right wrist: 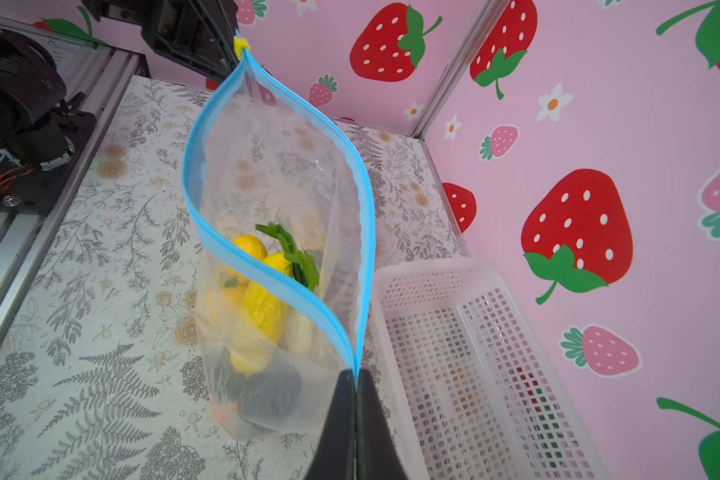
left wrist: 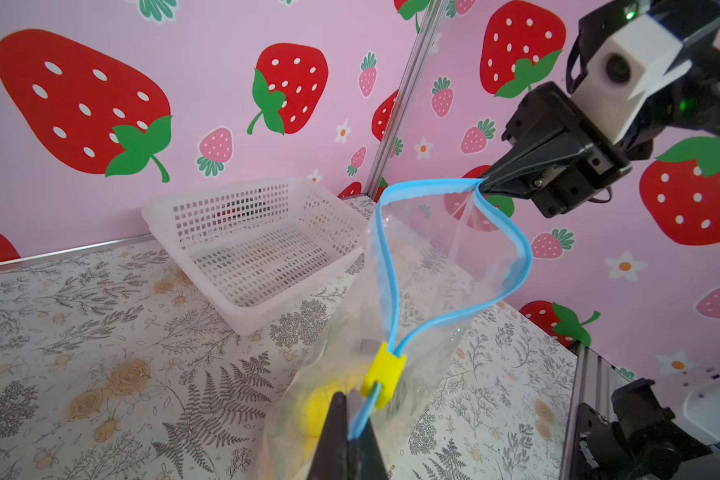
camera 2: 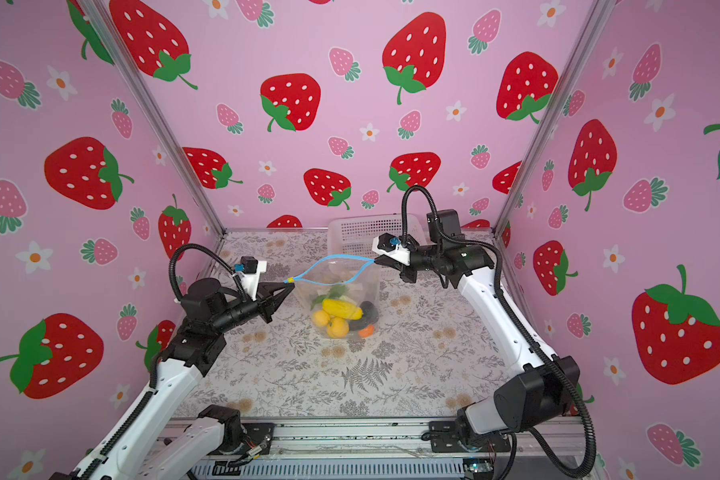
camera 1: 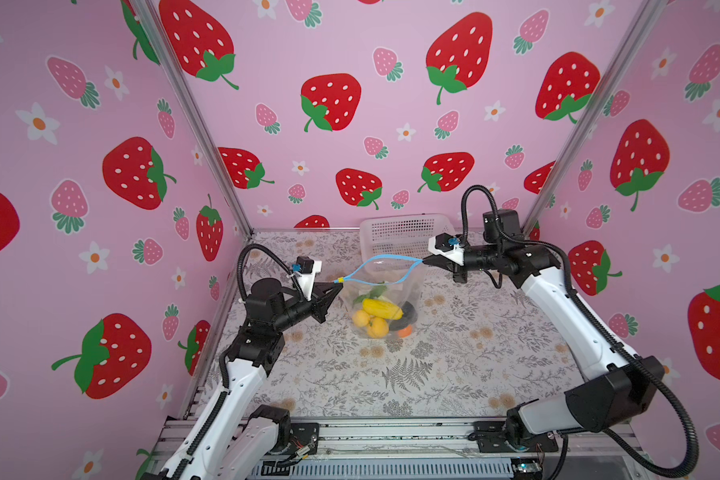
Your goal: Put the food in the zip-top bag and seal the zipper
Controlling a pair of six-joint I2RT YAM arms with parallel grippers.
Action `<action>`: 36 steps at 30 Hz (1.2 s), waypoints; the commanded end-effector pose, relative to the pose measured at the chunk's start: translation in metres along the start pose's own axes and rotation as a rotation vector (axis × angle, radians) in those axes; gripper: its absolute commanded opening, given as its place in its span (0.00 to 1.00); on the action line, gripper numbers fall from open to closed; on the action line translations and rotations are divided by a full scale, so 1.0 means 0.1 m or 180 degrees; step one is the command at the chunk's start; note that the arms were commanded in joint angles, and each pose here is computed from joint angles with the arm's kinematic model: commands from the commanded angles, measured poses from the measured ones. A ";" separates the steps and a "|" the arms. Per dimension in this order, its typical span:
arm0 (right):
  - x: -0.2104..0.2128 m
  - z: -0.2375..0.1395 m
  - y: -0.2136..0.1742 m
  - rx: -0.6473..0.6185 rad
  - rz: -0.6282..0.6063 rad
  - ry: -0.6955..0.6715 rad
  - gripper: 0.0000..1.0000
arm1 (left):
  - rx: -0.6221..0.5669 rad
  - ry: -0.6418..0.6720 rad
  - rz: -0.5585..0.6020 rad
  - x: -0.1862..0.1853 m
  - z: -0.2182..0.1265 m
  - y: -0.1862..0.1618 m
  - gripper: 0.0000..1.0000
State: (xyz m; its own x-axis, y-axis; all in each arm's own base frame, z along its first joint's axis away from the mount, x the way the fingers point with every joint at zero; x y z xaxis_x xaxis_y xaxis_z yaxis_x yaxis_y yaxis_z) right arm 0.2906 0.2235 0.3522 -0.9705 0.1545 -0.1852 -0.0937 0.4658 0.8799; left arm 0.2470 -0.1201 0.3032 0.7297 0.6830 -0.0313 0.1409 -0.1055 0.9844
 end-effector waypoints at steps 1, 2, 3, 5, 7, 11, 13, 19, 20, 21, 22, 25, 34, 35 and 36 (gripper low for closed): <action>0.05 -0.14 0.04 0.0064 -0.0026 -0.0042 0.00 | -0.0007 0.0255 0.0098 0.03 -0.09 0.02 0.00; 0.05 -0.17 0.04 0.0073 -0.0032 -0.0058 0.00 | -0.0004 0.0338 0.0098 0.04 -0.11 0.01 0.00; 0.05 -0.19 0.03 0.0090 -0.0022 -0.0078 0.00 | -0.0010 0.0409 0.0094 0.06 -0.14 0.01 0.00; 0.04 -0.23 -0.02 0.0132 0.0001 -0.0118 0.00 | 0.0008 0.0483 0.0086 0.08 -0.15 0.00 0.00; 0.02 -0.27 -0.06 0.0179 0.0029 -0.0158 0.00 | 0.0034 0.0505 0.0055 0.10 -0.14 -0.02 0.00; 0.01 -0.32 -0.03 0.0209 -0.0004 -0.0231 0.00 | 0.0051 0.0506 -0.0033 0.14 -0.07 -0.04 0.00; 0.01 -0.33 -0.02 0.0209 -0.0020 -0.0238 0.00 | 0.0065 0.0477 -0.0054 0.15 -0.04 -0.04 0.00; 0.05 -0.24 -0.13 0.0219 -0.0006 -0.0105 0.07 | 0.0045 0.0304 -0.0047 0.12 0.01 0.01 0.00; 0.07 -0.22 -0.13 0.0209 -0.0006 -0.0059 0.17 | 0.0025 0.0226 -0.0047 0.09 0.02 0.03 0.00; 0.09 -0.20 -0.11 0.0185 -0.0022 -0.0008 0.22 | 0.0012 0.0164 -0.0043 0.06 0.04 0.05 0.00; 0.13 -0.18 -0.09 0.0178 -0.0027 0.0041 0.24 | -0.0001 0.0125 -0.0027 0.04 0.05 0.07 0.00; 0.22 -0.15 0.09 0.0137 -0.0129 0.0066 0.30 | -0.0061 0.0058 0.0021 -0.01 0.04 0.12 0.00; 0.73 0.15 0.61 -0.0038 -0.0661 0.0288 0.78 | -0.0102 -0.0091 0.0183 -0.10 0.02 0.19 0.00; 0.78 0.23 0.66 -0.0050 -0.0703 0.0353 0.84 | -0.0108 -0.0106 0.0198 -0.11 0.02 0.20 0.00; 0.83 0.33 0.69 -0.0016 -0.0747 0.0427 0.85 | -0.0121 -0.0118 0.0217 -0.13 0.02 0.22 0.00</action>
State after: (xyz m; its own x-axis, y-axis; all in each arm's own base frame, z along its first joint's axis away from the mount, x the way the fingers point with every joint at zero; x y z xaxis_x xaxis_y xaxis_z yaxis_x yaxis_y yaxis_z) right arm 0.2161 0.2818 0.3741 -0.9580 -0.0492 -0.2824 -0.2711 0.4761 0.8366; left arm 0.2486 -0.1276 0.2960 0.7299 0.6824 -0.0399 0.1695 -0.1241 0.9777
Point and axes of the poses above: each gripper's point midway between its finger pads, its own z axis out along the fingers, its own x axis along the line the jaws close on, y = z × x, the point moved 5 cm from there along -z, back along the fingers, and after that the axes turned 13 degrees about z, right-handed, at the moved point
